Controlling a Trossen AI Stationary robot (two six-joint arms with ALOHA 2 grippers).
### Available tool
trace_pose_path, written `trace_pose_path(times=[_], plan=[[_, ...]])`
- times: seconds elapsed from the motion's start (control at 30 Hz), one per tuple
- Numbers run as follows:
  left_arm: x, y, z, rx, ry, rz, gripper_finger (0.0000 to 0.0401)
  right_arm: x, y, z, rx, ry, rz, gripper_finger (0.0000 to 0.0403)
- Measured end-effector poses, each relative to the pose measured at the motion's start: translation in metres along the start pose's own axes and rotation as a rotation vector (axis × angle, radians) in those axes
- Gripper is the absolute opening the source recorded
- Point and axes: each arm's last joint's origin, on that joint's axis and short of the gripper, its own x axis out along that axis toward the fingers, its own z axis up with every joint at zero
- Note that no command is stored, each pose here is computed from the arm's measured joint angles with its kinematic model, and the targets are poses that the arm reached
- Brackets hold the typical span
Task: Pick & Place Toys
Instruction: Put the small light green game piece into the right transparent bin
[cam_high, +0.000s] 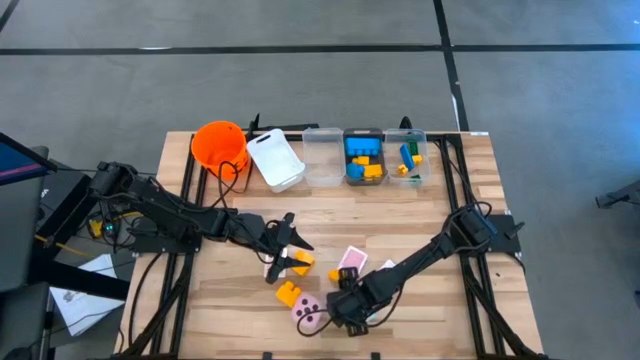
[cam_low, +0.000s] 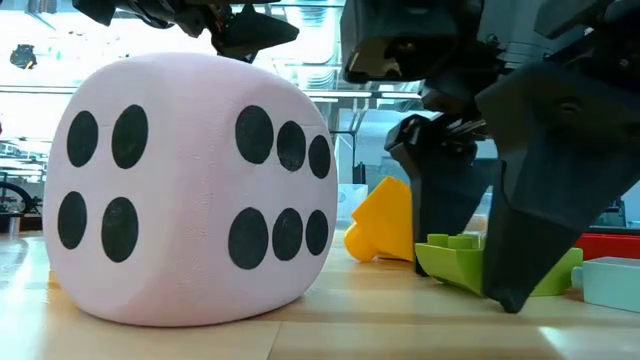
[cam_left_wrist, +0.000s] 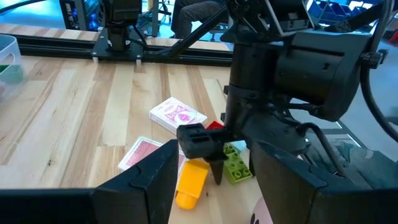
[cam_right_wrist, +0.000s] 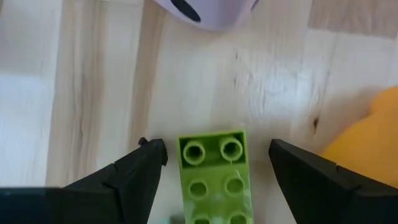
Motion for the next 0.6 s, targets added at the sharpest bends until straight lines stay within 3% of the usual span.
trace_pose_path(times=[0.33,0.43,0.6], plan=[[0.000,0.000,0.000,0.000,0.000,0.000,0.0198,0.000,-0.004,-0.003,0.004,0.048,0.007,0.0263],[0.000,0.000,0.000,0.000,0.000,0.000,0.0198,0.000,-0.007,-0.002,0.009,0.053,0.010,0.0228],[0.000,0.000,0.000,0.000,0.000,0.000,0.0198,-0.007,-0.011,0.005,0.025,0.080,0.002,0.0133]])
